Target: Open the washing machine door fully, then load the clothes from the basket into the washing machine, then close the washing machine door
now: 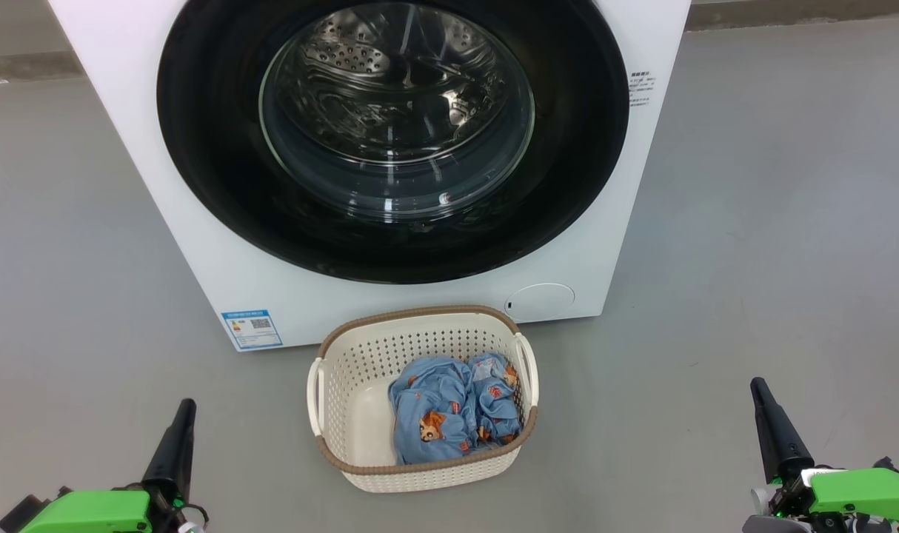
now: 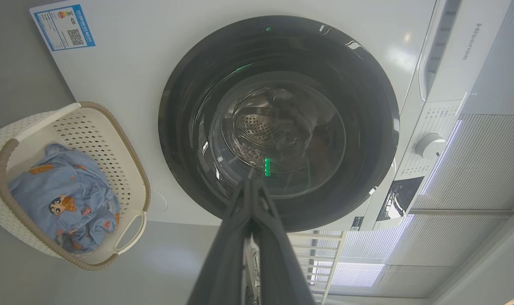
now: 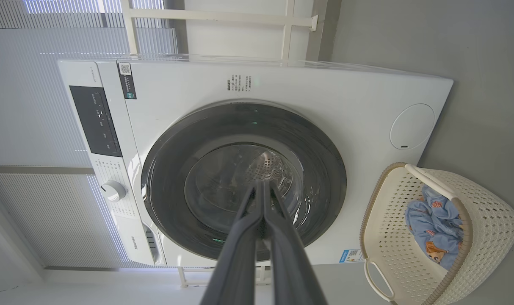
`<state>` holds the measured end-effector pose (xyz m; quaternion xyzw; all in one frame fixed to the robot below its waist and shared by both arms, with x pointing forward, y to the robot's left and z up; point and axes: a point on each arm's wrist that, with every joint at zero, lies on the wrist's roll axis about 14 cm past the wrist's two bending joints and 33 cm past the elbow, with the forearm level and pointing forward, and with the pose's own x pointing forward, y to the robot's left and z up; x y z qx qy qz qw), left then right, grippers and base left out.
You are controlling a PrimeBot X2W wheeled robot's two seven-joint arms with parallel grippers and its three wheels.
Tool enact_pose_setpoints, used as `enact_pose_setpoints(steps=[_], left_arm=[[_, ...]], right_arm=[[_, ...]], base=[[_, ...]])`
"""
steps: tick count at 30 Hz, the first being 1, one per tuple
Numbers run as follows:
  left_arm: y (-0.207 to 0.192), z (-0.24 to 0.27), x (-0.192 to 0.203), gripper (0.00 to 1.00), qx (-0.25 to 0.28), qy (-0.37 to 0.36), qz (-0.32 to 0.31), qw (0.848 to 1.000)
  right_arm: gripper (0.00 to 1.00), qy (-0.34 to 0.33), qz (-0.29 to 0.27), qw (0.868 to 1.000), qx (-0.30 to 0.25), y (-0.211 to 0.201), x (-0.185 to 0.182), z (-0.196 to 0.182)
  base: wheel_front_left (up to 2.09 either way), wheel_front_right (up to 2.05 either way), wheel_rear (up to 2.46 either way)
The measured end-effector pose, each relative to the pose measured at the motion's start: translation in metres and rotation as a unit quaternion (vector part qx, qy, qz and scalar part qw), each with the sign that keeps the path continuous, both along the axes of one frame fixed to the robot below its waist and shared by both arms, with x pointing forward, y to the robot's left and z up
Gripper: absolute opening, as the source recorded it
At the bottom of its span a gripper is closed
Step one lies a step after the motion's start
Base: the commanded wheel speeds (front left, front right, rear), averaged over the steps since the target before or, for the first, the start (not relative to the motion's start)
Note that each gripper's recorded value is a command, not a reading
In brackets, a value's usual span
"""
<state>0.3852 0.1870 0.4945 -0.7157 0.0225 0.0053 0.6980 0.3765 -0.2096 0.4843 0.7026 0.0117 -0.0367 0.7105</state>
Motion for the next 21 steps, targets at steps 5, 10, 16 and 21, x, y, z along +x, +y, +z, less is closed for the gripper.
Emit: enact_pose_setpoints(steps=[5, 10, 16, 21], left_arm=[[0.0, 0.0, 0.0, 0.0, 0.0, 0.0, 0.0, 1.0], [0.0, 0.0, 0.0, 0.0, 0.0, 0.0, 0.0, 1.0], [-0.002, -0.012, -0.004, 1.0, -0.005, 0.018, -0.001, 1.0], [-0.009, -0.041, -0.02, 1.0, -0.017, 0.061, -0.002, 0.998]], right_arm=[[0.0, 0.0, 0.0, 1.0, 0.0, 0.0, 0.0, 0.0], [0.0, 0.0, 0.0, 1.0, 0.0, 0.0, 0.0, 0.0], [1.0, 0.02, -0.001, 1.0, 0.003, 0.001, -0.006, -0.013], [1.0, 0.06, -0.004, 0.998, 0.011, 0.003, -0.02, -0.039]], base=[[0.0, 0.0, 0.0], [0.0, 0.0, 0.0], [0.0, 0.0, 0.0], [0.0, 0.0, 0.0]])
